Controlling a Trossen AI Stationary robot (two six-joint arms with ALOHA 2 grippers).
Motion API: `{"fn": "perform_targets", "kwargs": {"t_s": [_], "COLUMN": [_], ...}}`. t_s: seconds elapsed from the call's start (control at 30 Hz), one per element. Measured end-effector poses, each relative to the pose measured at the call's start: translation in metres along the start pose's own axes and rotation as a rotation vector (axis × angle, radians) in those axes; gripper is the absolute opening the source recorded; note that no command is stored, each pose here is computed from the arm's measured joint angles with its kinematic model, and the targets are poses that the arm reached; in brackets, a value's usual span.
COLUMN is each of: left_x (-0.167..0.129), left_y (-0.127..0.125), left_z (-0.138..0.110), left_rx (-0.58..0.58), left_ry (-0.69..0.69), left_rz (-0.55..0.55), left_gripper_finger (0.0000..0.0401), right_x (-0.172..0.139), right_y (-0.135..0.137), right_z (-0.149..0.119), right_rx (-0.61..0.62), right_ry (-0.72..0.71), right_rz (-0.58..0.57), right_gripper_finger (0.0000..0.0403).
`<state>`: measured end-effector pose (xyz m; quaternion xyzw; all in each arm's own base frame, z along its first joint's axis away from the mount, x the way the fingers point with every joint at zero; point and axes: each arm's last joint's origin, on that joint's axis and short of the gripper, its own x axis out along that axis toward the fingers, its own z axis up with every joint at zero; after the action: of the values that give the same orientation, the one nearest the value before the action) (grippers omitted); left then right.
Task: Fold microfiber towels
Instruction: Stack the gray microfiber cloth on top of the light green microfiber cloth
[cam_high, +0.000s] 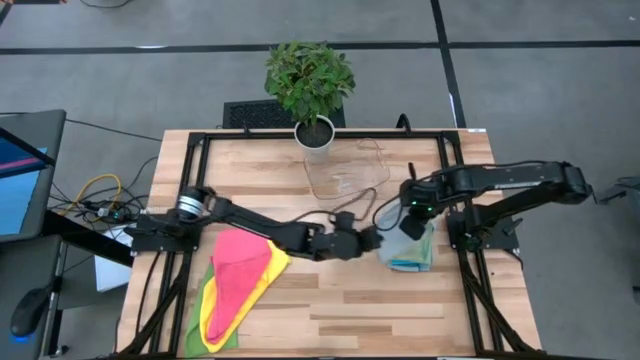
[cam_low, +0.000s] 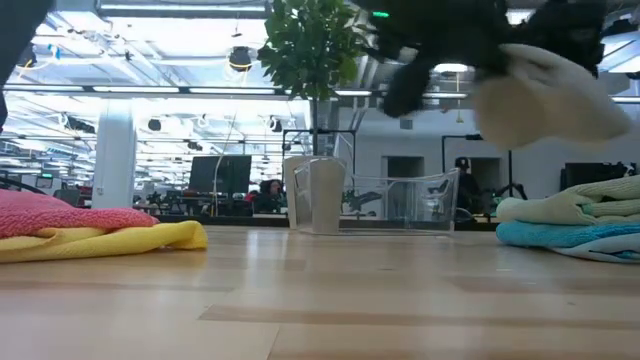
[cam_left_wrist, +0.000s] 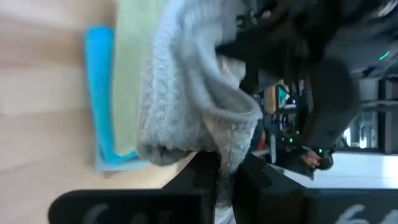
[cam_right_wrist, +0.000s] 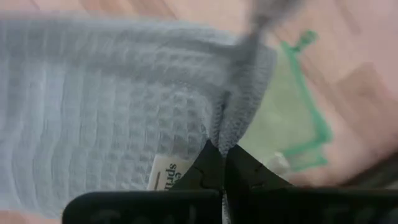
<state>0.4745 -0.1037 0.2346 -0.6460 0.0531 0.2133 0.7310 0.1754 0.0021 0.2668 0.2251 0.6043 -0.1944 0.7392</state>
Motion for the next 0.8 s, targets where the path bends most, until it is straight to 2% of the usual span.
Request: {"fn": "perform_targets", "kwargs": {"t_s": [0.2,0.33,0.47,0.67,0.8], "left_x": [0.055,0.073,0.090,0.096,0.097], "left_y": [0.001,-0.006,0.004,0.014,0.019], "left_z": [-0.019,-0.022,-0.031,-0.043,-0.041], "left_rx": [-0.036,-0.132,-0.189,-0.277,-0.257], "left_ry": [0.053,0.025,0.018,-0.029,-0.053], "left_rz": [-0.027,-0.073,-0.071,-0.052,-0.009], "left_gripper_finger": [0.0003,0.0008,0.0006,0.0005,0.0009], "right_x": [-0.006,-0.002,0.006,0.022,0.032], "right_y": [-0.011,-0.017,-0.022,-0.027,-0.031], "right_z": [-0.011,-0.014,-0.017,-0.015,-0.016], "right_rx": [-0.111,-0.216,-0.284,-0.345,-0.367], "right_ry": [0.025,0.054,0.085,0.078,0.082], "right_rz": [-0.113,-0.168,-0.182,-0.186,-0.190], "right_gripper_finger": [0.0019,0.0019,0.0019,0.0019,0.0019]}}
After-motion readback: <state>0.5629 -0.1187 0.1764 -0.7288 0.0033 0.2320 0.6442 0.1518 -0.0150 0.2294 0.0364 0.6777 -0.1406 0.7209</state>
